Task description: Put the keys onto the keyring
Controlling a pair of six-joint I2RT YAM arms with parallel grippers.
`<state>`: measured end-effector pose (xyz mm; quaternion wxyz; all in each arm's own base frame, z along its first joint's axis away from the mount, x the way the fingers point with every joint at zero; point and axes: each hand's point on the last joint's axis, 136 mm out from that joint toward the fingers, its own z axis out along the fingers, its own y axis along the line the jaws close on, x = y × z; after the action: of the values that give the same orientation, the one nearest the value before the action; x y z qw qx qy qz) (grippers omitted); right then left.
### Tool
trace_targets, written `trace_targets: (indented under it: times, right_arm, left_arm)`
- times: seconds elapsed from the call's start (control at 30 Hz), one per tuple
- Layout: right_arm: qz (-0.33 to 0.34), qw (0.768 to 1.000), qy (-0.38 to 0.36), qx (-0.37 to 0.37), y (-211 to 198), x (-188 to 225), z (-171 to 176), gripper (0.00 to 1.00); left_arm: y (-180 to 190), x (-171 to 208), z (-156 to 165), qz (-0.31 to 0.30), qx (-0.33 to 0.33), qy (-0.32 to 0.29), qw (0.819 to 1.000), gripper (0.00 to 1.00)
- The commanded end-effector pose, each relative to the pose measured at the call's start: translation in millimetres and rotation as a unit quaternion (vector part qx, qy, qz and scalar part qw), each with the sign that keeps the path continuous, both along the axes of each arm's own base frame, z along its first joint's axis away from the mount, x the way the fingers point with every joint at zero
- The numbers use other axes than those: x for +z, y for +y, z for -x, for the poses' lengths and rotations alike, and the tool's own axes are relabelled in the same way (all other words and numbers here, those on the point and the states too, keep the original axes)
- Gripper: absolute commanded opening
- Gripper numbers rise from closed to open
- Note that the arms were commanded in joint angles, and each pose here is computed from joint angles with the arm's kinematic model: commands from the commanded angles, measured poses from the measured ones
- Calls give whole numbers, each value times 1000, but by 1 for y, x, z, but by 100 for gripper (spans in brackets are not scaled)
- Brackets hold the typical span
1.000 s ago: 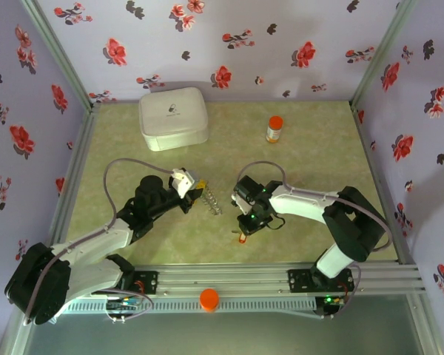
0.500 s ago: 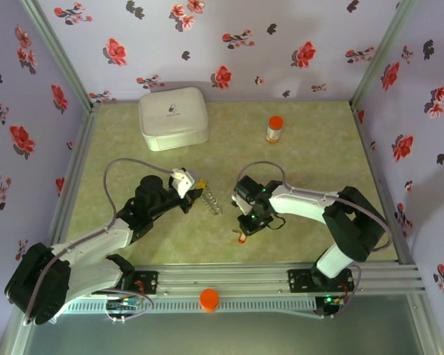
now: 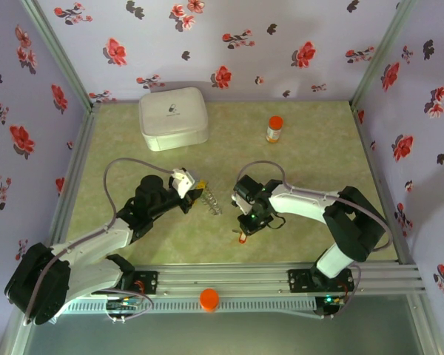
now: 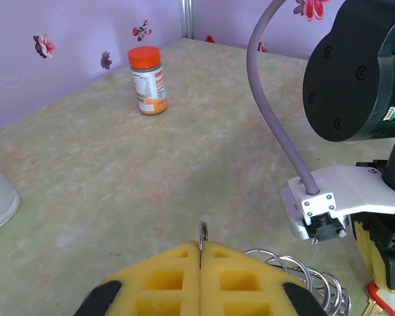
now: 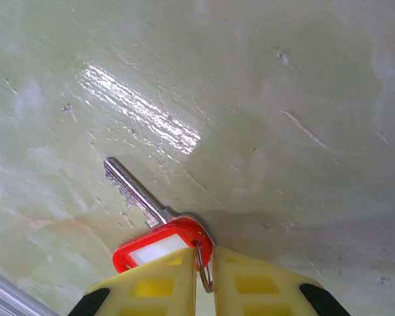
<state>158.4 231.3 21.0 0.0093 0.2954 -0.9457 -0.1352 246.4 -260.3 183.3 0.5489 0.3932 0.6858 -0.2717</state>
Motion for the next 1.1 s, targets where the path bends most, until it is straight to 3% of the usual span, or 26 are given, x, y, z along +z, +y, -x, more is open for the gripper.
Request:
trace_targets:
  times: [0.0, 0.23, 0.37, 0.67, 0.83, 0.93, 1.07]
  right_arm:
    - [3, 1000, 7, 6, 0, 3, 0, 11]
    - [2, 1000, 2, 6, 0, 7, -2, 0]
    - [0, 1000, -30, 10, -1, 23, -8, 0]
    - [-66, 983, -166, 44, 7, 100, -28, 0]
    - [-99, 957, -264, 73, 8, 124, -36, 0]
    - [-84, 962, -249, 67, 5, 116, -35, 0]
    - [-30, 984, -174, 35, 2, 86, -27, 0]
  left_arm:
    - [-4, 30, -1, 19, -6, -41, 999, 0]
    - [-4, 31, -1, 19, -6, -43, 999, 0]
    - [-4, 38, 0, 22, -7, -49, 999, 0]
    - [-7, 72, 15, 22, -43, -51, 998, 0]
    - [-9, 79, 18, 10, -52, -31, 998, 0]
    - [-10, 79, 18, 5, -54, -26, 998, 0]
    - [-12, 77, 15, 7, -52, -22, 998, 0]
